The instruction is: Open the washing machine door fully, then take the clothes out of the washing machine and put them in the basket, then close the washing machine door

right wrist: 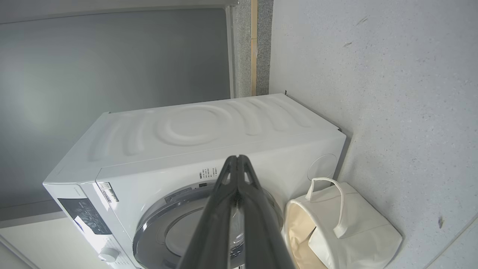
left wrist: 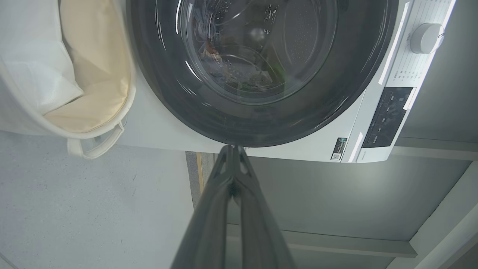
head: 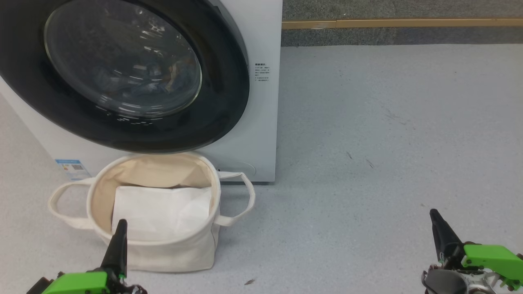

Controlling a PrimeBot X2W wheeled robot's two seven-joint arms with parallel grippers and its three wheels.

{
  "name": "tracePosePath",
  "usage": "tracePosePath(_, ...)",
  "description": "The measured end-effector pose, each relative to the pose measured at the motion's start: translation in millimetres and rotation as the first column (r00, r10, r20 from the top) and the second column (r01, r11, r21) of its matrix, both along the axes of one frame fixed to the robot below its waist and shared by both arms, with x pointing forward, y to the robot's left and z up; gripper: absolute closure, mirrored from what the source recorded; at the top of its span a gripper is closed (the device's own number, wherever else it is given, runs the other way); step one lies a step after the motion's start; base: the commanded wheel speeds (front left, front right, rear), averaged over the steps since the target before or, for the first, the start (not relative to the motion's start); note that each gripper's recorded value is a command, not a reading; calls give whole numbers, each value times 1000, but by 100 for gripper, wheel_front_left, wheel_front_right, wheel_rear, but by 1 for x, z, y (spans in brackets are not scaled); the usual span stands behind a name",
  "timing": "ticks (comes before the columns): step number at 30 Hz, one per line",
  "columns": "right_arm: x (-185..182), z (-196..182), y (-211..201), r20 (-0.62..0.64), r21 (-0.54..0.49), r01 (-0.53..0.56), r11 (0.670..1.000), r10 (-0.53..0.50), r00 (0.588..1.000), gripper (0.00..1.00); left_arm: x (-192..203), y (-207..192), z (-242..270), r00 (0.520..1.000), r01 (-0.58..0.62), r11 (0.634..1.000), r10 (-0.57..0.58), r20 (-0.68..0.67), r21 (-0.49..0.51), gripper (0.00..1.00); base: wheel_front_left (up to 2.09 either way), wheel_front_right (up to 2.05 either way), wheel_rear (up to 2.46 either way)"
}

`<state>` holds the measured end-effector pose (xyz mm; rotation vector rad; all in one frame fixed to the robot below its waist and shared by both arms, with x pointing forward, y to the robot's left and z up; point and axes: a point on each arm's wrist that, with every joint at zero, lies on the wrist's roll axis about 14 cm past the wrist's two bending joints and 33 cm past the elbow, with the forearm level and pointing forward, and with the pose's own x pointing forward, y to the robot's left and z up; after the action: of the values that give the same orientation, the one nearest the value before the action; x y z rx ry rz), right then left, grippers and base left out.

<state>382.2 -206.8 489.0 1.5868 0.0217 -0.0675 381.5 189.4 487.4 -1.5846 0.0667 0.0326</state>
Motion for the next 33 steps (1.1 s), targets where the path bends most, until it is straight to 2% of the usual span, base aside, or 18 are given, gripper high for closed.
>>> tracePosePath(33,0,0,0,0,2,1,1000,-1,1000,100,0,0,0,1000,-1,1000,1,0,-1,100,0,0,0)
